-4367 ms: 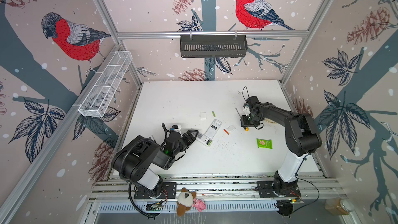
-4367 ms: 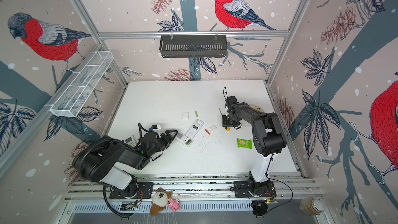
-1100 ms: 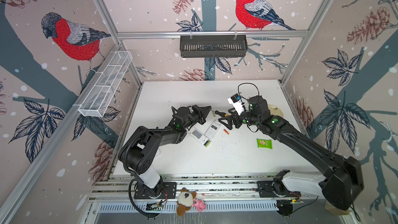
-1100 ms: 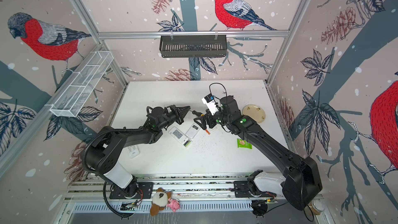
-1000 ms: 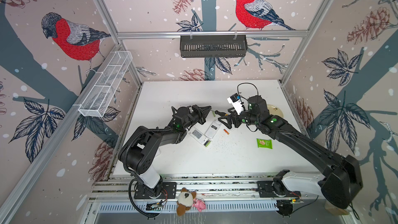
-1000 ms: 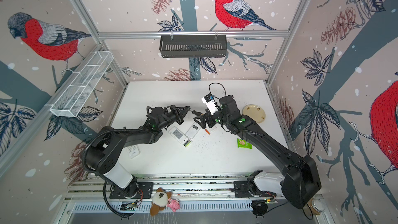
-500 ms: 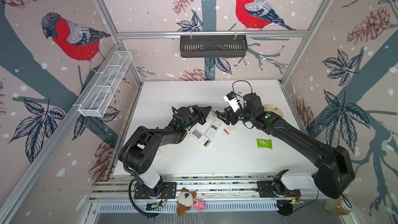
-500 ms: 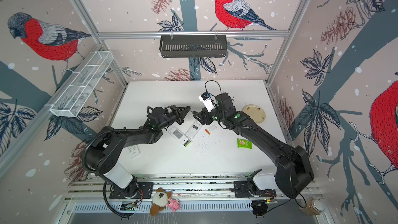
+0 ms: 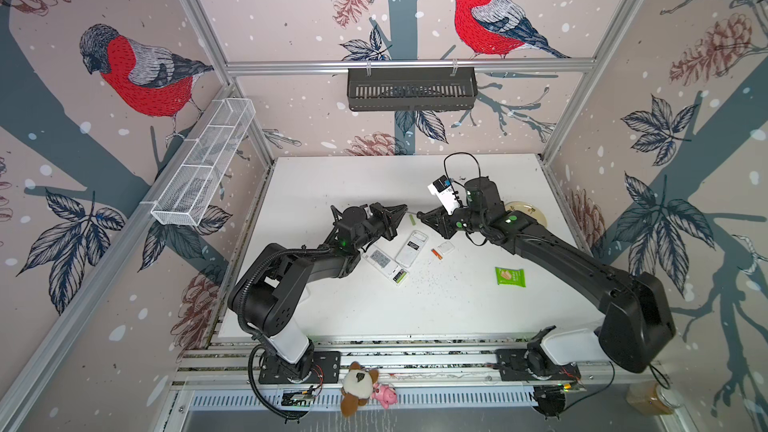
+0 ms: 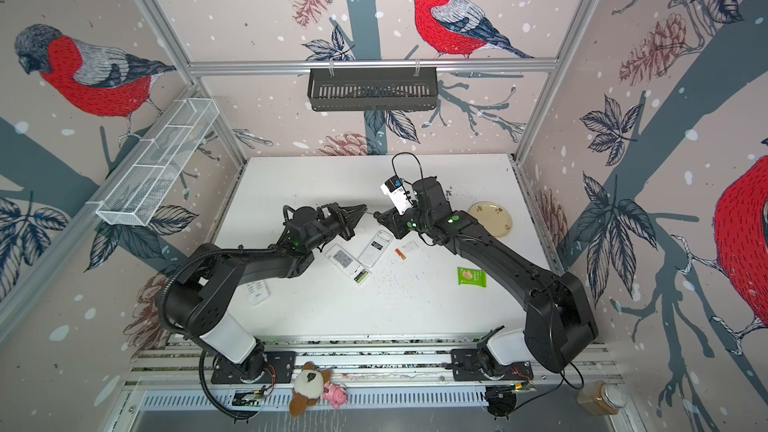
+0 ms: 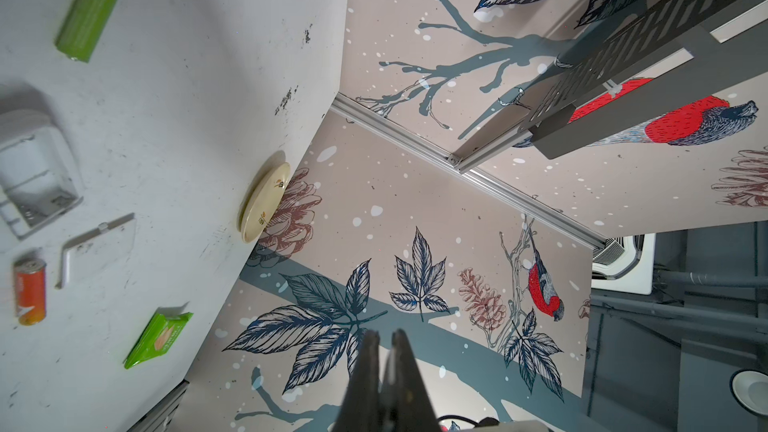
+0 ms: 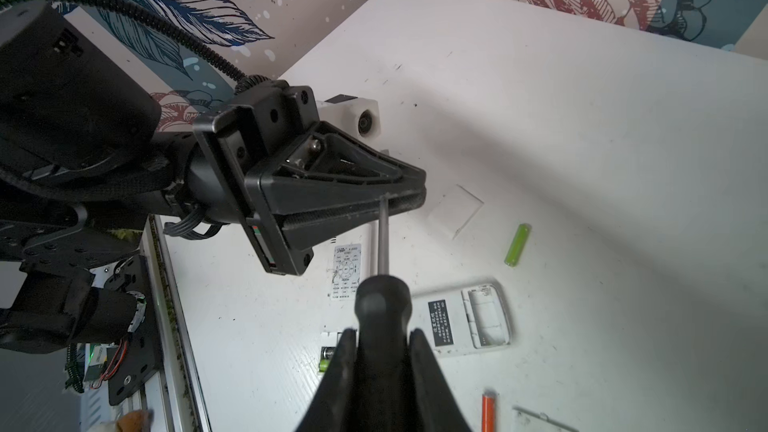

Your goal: Unload the batteries from the remote control

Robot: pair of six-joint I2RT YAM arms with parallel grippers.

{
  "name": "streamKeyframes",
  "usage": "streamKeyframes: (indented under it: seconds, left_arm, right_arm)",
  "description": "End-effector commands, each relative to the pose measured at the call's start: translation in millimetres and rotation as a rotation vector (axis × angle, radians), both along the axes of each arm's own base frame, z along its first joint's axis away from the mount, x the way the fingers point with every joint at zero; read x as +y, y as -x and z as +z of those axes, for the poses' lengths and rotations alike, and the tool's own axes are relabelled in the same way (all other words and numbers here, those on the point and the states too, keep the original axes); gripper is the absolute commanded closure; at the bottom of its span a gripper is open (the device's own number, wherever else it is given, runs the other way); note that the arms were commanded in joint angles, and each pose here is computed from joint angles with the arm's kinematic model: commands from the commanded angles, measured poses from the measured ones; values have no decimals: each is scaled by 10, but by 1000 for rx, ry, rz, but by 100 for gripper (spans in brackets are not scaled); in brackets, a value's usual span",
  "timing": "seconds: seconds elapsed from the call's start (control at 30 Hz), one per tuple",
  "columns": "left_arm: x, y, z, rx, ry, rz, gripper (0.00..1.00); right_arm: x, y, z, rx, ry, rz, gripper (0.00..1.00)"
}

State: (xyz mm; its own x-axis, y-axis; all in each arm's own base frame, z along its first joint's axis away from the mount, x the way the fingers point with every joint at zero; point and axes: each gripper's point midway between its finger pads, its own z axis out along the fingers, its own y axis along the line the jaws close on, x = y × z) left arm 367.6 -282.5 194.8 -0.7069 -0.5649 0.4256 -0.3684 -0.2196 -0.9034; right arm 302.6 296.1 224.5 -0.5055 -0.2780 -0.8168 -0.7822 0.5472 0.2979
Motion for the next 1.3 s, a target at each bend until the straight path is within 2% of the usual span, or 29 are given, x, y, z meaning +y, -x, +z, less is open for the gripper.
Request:
streamKeyframes:
  seconds: [0.0, 0.1, 0.2, 0.23, 0.33, 0.37, 0.43, 0.63, 0.83, 0.97, 1.07, 1.2, 1.27]
  left_arm:
    - [-80, 41, 182, -67, 21, -55, 90]
    - [-106, 15, 251, -100, 17, -67, 75]
    - [-118, -10, 286, -125, -7, -72, 70]
    - [-116, -16, 292, -132, -14, -72, 65]
    - [7, -71, 378, -191, -42, -46, 40]
    - [73, -90, 407, -210, -67, -35, 35]
    - [269, -143, 450, -244, -156, -1, 27]
    - [1023, -240, 722, -367, -561, 84, 2]
    - [1420, -233, 869, -532, -1125, -26, 4]
    - [1484, -170, 933, -704, -1333, -127, 4]
    - [1454, -62, 866, -840, -1481, -256, 4]
    - [1179, 268, 577, -1074, -1707, -564, 4]
    - [1065, 430, 400, -1135, -1758, -692, 4]
  right_arm:
    - [57, 95, 94, 0, -40, 48, 98]
    - [-3, 143, 98, 21, -36, 30, 99]
    - [-68, 181, 177, 18, -49, 5, 99]
    - [-90, 189, 210, 15, -57, -2, 99]
    - [-174, 203, 289, 21, -69, -34, 100]
    - [-213, 203, 299, 21, -64, -47, 100]
    - [-304, 220, 303, 19, -46, -76, 100]
    - [-504, 283, 217, 36, 29, -132, 100]
    - [-565, 334, 240, 79, 40, -153, 100]
    - [-624, 357, 212, 103, 82, -167, 100]
    - [-686, 351, 194, 116, 113, -187, 100]
    - [-784, 319, 195, 135, 114, -220, 100]
    - [-830, 297, 201, 144, 104, -234, 100]
